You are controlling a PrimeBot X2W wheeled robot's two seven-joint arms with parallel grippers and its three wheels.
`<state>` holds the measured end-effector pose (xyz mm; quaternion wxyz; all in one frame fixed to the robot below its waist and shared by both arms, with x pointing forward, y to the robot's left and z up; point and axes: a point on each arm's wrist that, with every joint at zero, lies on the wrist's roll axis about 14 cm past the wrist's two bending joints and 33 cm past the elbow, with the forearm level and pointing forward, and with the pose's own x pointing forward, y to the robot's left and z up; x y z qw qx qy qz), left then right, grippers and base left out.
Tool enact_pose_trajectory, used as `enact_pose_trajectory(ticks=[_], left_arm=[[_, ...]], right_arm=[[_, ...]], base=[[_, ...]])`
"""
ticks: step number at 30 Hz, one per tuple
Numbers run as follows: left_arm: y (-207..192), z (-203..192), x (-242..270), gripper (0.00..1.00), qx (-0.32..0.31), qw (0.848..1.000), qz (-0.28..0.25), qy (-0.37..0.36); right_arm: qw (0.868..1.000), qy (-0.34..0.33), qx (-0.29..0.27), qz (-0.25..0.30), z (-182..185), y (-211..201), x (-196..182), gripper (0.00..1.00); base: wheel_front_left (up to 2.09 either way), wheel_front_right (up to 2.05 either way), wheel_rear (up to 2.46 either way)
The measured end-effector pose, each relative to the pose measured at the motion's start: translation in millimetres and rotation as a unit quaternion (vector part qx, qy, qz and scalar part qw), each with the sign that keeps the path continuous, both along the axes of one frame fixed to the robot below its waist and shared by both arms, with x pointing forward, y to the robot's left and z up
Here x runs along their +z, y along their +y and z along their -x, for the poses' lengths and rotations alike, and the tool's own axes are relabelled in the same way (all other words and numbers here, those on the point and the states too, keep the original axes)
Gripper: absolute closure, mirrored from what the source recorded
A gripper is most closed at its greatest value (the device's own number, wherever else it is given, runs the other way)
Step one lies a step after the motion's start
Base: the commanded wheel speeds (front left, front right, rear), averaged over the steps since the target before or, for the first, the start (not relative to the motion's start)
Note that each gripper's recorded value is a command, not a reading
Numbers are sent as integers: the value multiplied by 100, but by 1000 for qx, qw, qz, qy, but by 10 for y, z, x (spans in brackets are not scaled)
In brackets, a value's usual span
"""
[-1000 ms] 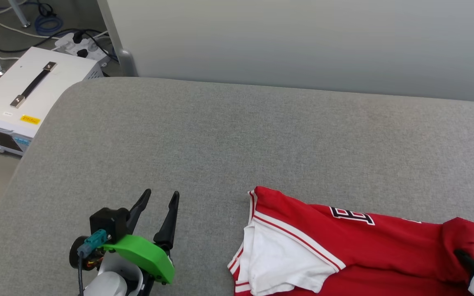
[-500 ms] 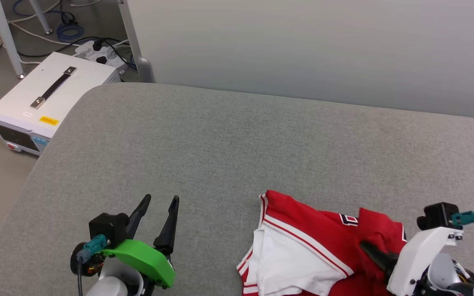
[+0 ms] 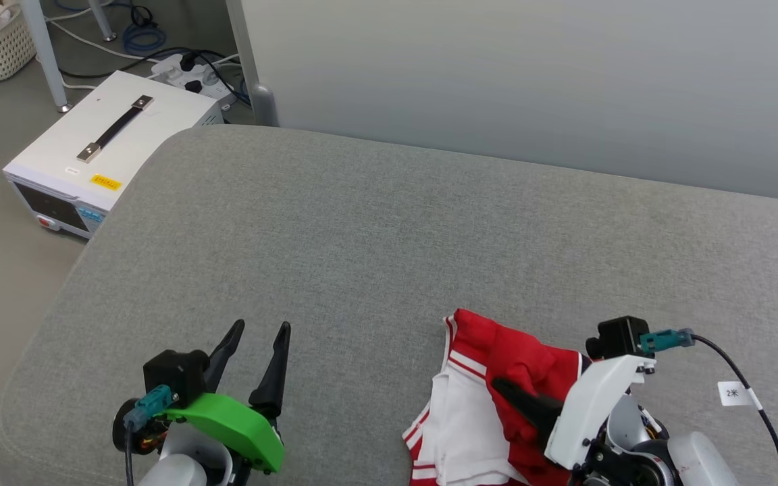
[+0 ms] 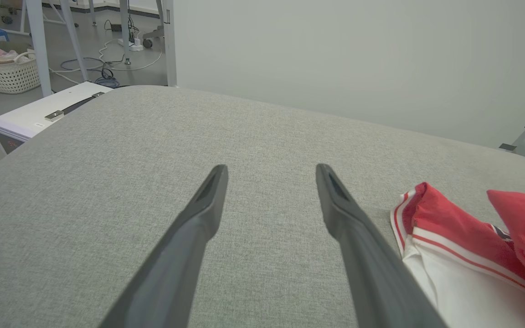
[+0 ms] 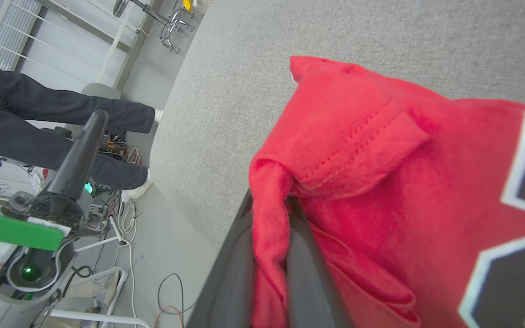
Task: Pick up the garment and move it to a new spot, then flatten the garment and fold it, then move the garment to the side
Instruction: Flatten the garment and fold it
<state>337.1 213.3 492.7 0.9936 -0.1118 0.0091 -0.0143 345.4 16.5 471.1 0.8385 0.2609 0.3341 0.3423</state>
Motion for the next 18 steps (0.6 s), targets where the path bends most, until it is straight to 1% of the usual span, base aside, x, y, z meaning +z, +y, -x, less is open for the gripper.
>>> enact_pose_trajectory(ticks=[7, 8, 9, 13, 18], left_arm=[[51, 33, -47, 0, 9, 1000, 0, 8], [55, 34, -55, 0, 10, 1000, 0, 9], [59, 35, -61, 0, 11, 1000, 0, 10], [66, 36, -73, 0, 13, 1000, 0, 12], [53, 29, -60, 0, 12, 1000, 1, 9]], right_arm=[[1000, 8, -4, 26, -110, 88, -243, 100], [999, 10, -7, 31, -122, 85, -284, 82], [999, 10, -7, 33, -130, 90, -305, 0], [999, 8, 3, 32, -114, 185, -329, 0], [999, 23, 32, -17, 30, 419, -202, 0]], base=[[0, 0, 0], [0, 0, 0], [0, 0, 0], [0, 0, 0], [0, 0, 0]])
